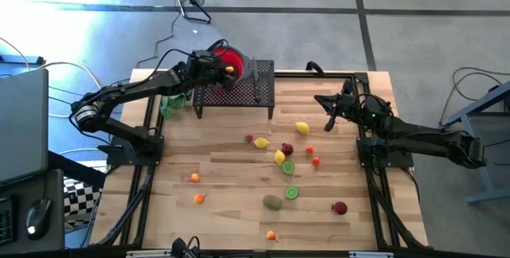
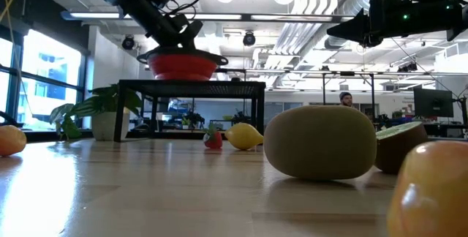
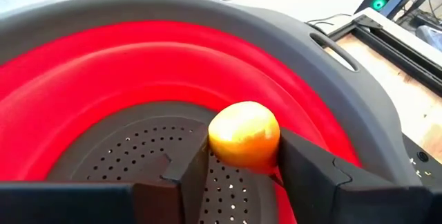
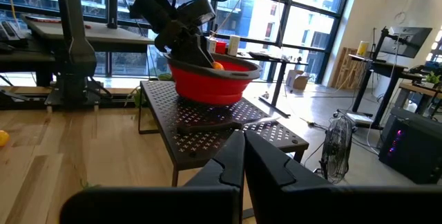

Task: Pick & Place Fruit
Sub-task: Put the orange pear into the red strainer bowl on the shelf

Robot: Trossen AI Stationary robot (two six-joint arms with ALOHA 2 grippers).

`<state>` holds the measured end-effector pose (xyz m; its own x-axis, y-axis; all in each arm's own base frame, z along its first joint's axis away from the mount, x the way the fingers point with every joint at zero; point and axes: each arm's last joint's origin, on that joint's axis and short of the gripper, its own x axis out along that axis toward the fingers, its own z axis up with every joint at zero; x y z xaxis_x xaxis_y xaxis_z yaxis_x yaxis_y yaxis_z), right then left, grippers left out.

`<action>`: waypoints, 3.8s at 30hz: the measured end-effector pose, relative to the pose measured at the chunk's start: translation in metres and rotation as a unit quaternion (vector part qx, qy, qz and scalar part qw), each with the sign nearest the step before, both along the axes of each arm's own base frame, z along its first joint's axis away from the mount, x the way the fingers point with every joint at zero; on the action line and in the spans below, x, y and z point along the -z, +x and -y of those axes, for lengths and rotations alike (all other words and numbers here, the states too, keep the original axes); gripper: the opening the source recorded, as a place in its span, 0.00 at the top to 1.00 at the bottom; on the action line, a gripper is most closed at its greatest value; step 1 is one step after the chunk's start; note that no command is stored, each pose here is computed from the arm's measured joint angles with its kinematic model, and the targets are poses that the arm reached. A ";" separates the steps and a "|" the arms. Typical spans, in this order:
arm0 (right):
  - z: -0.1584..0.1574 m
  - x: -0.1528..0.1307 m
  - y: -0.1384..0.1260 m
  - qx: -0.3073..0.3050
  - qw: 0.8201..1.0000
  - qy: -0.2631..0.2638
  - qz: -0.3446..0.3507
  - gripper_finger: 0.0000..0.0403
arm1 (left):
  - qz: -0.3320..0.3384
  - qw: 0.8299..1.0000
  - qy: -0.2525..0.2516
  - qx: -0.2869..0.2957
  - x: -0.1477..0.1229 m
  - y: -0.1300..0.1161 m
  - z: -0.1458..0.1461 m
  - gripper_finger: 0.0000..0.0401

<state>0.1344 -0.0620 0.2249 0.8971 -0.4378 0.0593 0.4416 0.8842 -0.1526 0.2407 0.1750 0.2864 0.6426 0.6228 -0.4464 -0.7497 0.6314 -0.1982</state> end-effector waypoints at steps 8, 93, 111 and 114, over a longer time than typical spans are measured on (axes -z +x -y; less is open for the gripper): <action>0.000 0.000 0.000 0.000 1.000 0.000 0.000 0.99 | 0.006 1.000 0.004 0.000 -0.001 0.001 0.000 0.44; 0.000 0.001 0.000 -0.002 1.000 0.013 0.002 0.99 | -0.248 0.909 -0.256 0.215 0.009 -0.064 0.257 0.43; 0.000 0.004 0.001 -0.002 1.000 0.021 -0.010 0.99 | -0.378 0.862 -0.268 0.204 0.060 -0.046 0.305 0.43; 0.000 0.004 0.001 -0.002 1.000 0.021 -0.010 0.99 | -0.390 0.852 -0.290 0.197 0.064 -0.045 0.307 0.43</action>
<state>0.1353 -0.0624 0.2211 0.8998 -0.4357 0.0223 0.4349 0.8920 -0.1233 0.1954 -0.1321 0.2226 0.1179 -0.0427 -0.9921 -0.5485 0.8300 -0.1009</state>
